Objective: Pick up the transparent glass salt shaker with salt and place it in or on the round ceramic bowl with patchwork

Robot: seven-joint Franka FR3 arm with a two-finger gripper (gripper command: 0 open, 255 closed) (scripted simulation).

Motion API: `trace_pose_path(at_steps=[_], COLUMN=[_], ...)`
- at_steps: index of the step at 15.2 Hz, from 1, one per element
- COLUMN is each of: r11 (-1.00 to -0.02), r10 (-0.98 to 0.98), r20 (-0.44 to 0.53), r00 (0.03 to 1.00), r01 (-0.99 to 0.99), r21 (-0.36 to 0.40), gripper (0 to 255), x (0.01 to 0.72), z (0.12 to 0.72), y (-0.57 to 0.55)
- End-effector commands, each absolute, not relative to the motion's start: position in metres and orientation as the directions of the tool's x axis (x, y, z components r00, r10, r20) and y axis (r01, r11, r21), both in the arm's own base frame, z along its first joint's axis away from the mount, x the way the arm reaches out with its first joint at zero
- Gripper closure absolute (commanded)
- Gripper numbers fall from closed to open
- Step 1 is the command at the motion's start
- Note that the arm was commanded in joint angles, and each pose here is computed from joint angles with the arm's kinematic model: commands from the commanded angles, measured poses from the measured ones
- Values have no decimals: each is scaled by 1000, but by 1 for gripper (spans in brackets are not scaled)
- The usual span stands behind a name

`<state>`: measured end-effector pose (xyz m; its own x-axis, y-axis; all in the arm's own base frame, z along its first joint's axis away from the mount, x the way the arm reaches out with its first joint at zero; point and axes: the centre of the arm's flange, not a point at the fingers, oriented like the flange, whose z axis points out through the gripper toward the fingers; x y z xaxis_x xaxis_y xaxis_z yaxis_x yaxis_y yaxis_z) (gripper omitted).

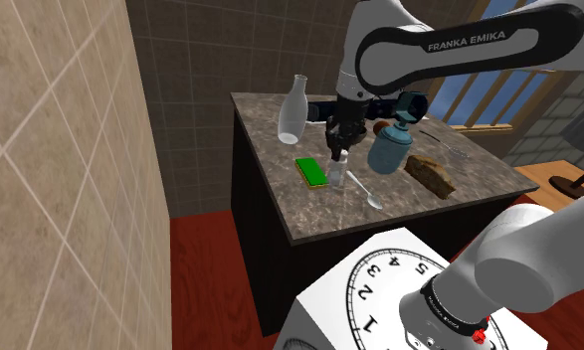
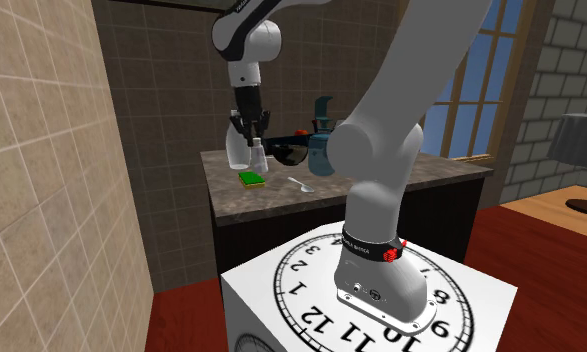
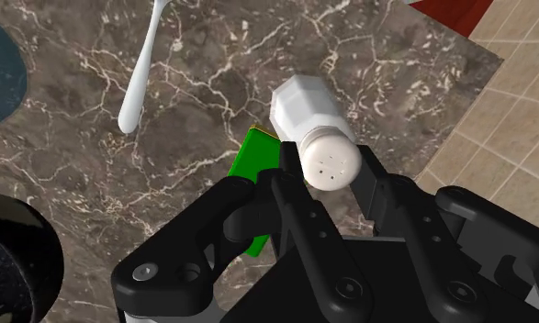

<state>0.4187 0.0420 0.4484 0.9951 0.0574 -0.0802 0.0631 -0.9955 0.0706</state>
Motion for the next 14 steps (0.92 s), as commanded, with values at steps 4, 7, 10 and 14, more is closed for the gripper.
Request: trace_pose_path(at_steps=[4,7,10,14], r11=[-996,-996,-996,-996], r10=[57,57,57,57], r20=[-81,-81,-81,-81], r00=[995,995,995,995], r01=[63,63,63,63], r21=[71,71,71,71], gripper=[255,255,255,255], x=[419,419,419,419], z=[474,490,506,527], y=[41,41,41,41])
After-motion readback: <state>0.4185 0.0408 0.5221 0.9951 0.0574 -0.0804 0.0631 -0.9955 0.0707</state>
